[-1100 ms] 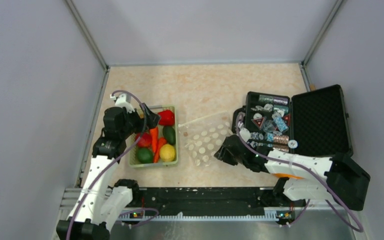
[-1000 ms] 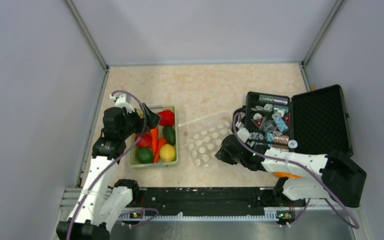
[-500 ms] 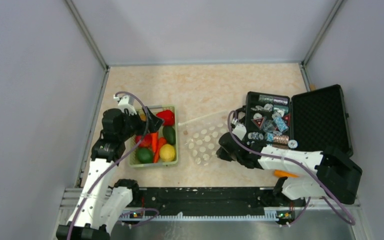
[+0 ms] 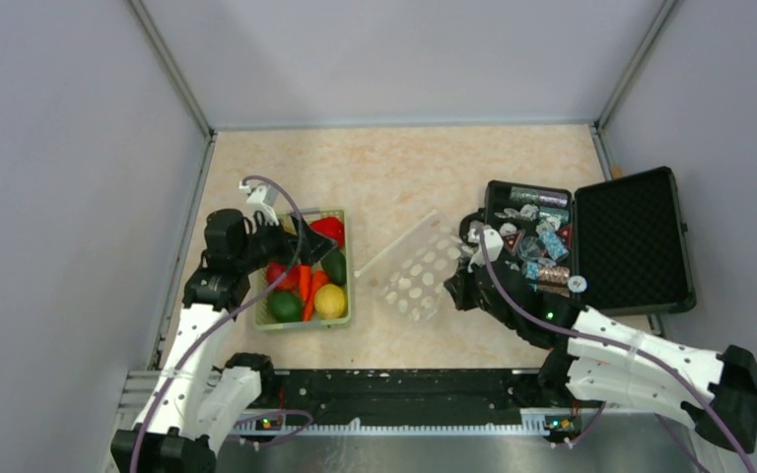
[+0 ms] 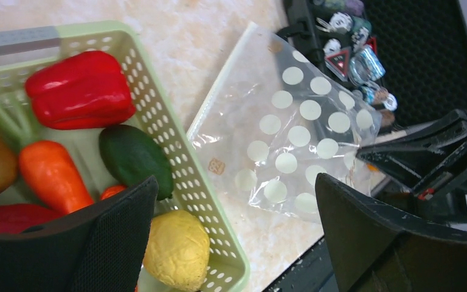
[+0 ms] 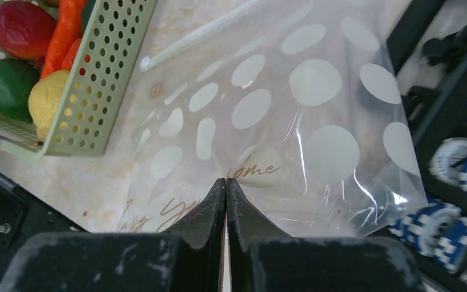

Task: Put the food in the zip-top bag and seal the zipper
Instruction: Pick up the zipper food storage bag at the center of the board.

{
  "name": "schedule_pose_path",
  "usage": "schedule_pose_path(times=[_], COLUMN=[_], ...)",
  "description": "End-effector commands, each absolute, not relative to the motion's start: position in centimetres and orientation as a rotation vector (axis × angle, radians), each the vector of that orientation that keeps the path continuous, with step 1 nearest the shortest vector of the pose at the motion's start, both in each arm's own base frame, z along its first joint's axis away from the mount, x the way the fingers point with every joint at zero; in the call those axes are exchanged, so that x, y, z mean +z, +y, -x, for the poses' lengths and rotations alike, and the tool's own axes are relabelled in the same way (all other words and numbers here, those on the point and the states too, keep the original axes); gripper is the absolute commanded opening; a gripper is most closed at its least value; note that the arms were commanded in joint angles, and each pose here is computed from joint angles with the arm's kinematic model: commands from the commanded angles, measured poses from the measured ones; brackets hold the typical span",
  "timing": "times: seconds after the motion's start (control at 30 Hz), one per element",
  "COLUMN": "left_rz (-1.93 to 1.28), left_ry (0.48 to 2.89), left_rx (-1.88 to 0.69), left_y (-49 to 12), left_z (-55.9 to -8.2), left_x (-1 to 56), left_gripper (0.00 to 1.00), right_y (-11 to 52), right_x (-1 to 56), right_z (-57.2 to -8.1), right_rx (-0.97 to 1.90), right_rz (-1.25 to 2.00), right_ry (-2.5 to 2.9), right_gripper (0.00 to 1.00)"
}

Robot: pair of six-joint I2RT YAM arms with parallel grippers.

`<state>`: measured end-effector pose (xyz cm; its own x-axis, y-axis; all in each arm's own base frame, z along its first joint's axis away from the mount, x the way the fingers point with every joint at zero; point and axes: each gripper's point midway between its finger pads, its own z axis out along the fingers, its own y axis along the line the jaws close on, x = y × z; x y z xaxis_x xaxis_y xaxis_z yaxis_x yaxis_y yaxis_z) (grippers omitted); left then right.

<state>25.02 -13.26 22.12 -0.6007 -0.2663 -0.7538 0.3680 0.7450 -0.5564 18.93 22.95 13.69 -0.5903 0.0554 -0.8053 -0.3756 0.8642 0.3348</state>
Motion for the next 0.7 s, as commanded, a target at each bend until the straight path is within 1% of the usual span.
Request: schedule_pose_path(times=[0.0,0.1,0.13,0.2,0.23,0.3,0.4,0.5,0.67], left_rz=[-0.238,-0.268,-0.275,-0.289,-0.291,-0.283,-0.261,-0.254,-0.238], left_ry=[1.961,1.978,1.986,1.999,2.007,2.021,2.023,2.020,2.031], left_rx=[-1.020,-1.024,-1.022,-1.015,-1.011,-1.006,-1.000,-0.977,-0.933], left_y=[-15.7,-16.7,-17.0,-17.6,-17.8,-17.9,-17.9,-17.6,-17.1], left_z=[-24.6,-24.6,-24.5,-24.6,-24.6,-24.7,-24.9,-25.0,-25.3], left_x=[23.9,23.5,23.3,23.0,22.8,22.6,22.7,22.8,22.4], left_gripper=[0.99,0.99,0.99,0.99,0.99,0.99,0.99,0.99,0.99], right_y=[18.6,15.8,15.9,17.3,18.0,18.3,17.3,16.8,17.4], right_x=[14.4,14.2,14.1,14.1,14.2,13.9,13.5,13.2,12.5], right_z=[-19.2,-19.4,-19.1,-18.5,-18.3,-18.3,-18.4,-18.1,-17.5], right_rx=[0.378,0.271,0.284,0.370,0.405,0.411,0.342,0.334,0.418], right_rz=[0.369,0.257,0.245,0.239,0.210,0.102,-0.112,-0.250,-0.307], right_ry=[2.053,2.076,2.091,2.139,2.166,2.218,2.283,2.310,2.321], right_gripper=[0.00,0.01,0.20,0.72,0.78,0.81,0.82,0.80,0.74])
